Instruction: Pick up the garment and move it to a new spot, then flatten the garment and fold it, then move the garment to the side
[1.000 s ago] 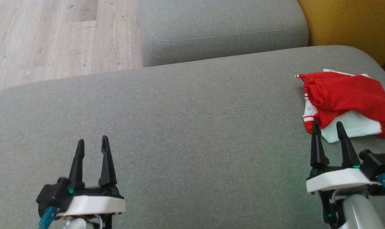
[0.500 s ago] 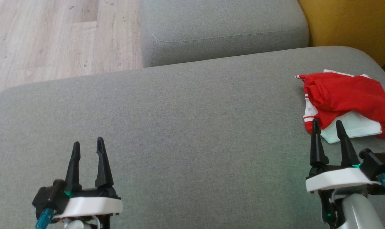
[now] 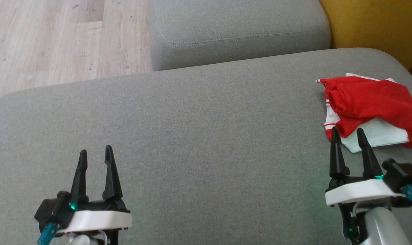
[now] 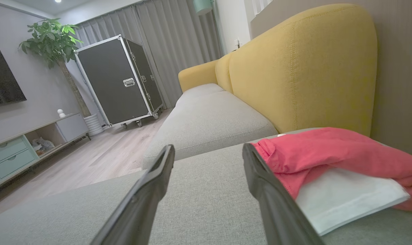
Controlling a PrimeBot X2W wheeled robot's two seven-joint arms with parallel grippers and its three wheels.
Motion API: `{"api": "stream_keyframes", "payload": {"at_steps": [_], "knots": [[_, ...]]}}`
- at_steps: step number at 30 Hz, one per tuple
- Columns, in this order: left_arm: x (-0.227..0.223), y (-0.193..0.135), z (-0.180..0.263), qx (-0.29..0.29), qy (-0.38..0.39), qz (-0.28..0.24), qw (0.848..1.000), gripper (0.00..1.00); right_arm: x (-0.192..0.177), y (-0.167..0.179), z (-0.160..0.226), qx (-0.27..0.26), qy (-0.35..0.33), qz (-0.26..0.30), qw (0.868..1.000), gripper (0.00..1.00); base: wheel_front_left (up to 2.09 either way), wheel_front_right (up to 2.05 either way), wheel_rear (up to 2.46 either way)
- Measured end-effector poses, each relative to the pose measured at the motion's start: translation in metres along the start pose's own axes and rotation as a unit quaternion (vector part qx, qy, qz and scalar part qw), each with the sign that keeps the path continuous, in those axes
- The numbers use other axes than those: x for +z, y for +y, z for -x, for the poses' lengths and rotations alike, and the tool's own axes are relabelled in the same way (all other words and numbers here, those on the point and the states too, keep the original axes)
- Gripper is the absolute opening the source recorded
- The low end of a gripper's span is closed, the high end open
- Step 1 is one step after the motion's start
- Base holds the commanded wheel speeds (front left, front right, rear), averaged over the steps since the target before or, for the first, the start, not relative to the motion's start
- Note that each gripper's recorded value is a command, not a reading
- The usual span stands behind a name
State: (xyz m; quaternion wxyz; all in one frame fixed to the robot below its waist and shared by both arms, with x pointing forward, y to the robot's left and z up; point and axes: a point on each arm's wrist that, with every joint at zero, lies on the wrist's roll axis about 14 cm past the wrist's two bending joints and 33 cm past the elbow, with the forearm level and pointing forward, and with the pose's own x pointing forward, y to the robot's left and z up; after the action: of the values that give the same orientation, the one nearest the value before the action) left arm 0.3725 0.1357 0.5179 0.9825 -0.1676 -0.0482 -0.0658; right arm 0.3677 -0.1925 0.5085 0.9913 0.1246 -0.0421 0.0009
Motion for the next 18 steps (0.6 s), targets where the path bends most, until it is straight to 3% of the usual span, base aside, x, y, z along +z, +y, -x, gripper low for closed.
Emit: {"api": "stream_keyframes", "payload": {"at_steps": [8,9,15,18], "knots": [[0.003,0.0,0.0,-0.001,-0.004,0.0,1.0,1.0,0.0,0.002,0.0,0.003,0.0,0.003,1.0,1.0,0.0,0.0,0.0],[0.003,0.0,-0.001,0.002,-0.005,-0.001,1.0,0.0,0.0,0.002,0.0,0.004,0.0,0.003,1.0,0.0,0.0,0.0,0.0],[-0.033,0.014,0.02,0.027,0.056,0.006,0.998,0.0,-0.038,-0.009,0.022,-0.017,0.061,-0.008,0.998,0.0,0.0,0.0,0.0],[-0.035,0.016,0.021,0.033,0.059,0.021,0.997,0.0,-0.041,-0.011,0.023,-0.023,0.066,-0.023,0.997,0.0,0.0,0.0,0.0]]}}
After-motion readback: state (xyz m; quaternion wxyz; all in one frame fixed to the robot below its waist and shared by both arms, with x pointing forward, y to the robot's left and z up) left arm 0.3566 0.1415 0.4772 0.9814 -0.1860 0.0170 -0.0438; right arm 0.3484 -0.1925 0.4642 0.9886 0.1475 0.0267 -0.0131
